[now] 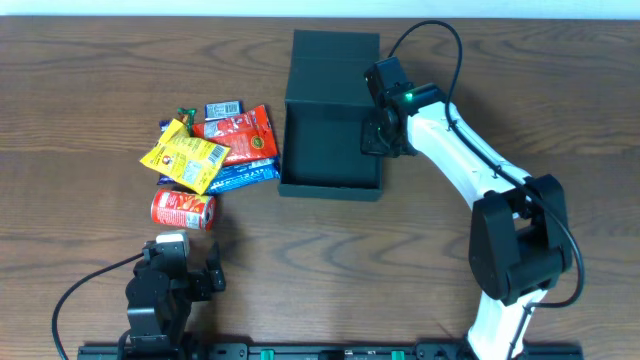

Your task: Pack container

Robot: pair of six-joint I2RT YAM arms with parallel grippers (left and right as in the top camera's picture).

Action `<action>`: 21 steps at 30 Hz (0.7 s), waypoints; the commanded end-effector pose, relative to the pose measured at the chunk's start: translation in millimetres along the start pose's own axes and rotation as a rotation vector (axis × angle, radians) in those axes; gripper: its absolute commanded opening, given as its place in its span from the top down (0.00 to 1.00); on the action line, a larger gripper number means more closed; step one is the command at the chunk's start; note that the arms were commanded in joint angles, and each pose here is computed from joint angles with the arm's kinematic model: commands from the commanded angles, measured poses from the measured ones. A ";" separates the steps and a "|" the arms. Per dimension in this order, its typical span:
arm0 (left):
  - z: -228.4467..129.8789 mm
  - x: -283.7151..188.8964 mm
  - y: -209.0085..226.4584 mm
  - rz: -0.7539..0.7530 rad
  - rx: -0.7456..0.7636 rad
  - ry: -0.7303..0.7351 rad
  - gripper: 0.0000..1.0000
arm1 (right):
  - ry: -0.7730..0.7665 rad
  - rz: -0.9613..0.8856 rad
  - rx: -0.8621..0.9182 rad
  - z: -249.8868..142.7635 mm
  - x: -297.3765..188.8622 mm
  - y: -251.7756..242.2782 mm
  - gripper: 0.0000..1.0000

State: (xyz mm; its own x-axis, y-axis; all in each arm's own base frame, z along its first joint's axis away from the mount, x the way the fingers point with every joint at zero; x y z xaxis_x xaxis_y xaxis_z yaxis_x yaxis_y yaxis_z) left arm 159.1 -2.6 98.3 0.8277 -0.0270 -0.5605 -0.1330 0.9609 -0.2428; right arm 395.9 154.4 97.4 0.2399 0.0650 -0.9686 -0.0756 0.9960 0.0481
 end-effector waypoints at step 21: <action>-1.1 1.1 1.1 0.002 -0.007 -0.002 0.05 | -0.038 0.068 -0.130 13.8 -85.3 1.9 0.01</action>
State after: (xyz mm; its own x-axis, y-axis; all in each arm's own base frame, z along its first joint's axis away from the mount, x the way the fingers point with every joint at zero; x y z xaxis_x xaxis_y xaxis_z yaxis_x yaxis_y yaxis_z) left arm 159.1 -2.6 98.3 0.8277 -0.0270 -0.5605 -0.1330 0.9609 -0.2428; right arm 381.8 150.8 127.0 0.1420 0.0835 -0.9863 -0.1680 0.9840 0.0591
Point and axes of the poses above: each gripper's point midway between its finger pads, its own x axis out along the fingers, its own y axis along the line the jaws close on, z = x × y, the point moved 4 cm from there along -x, back along the fingers, and after that the axes turned 10 degrees about -x, right-handed, at the moved point
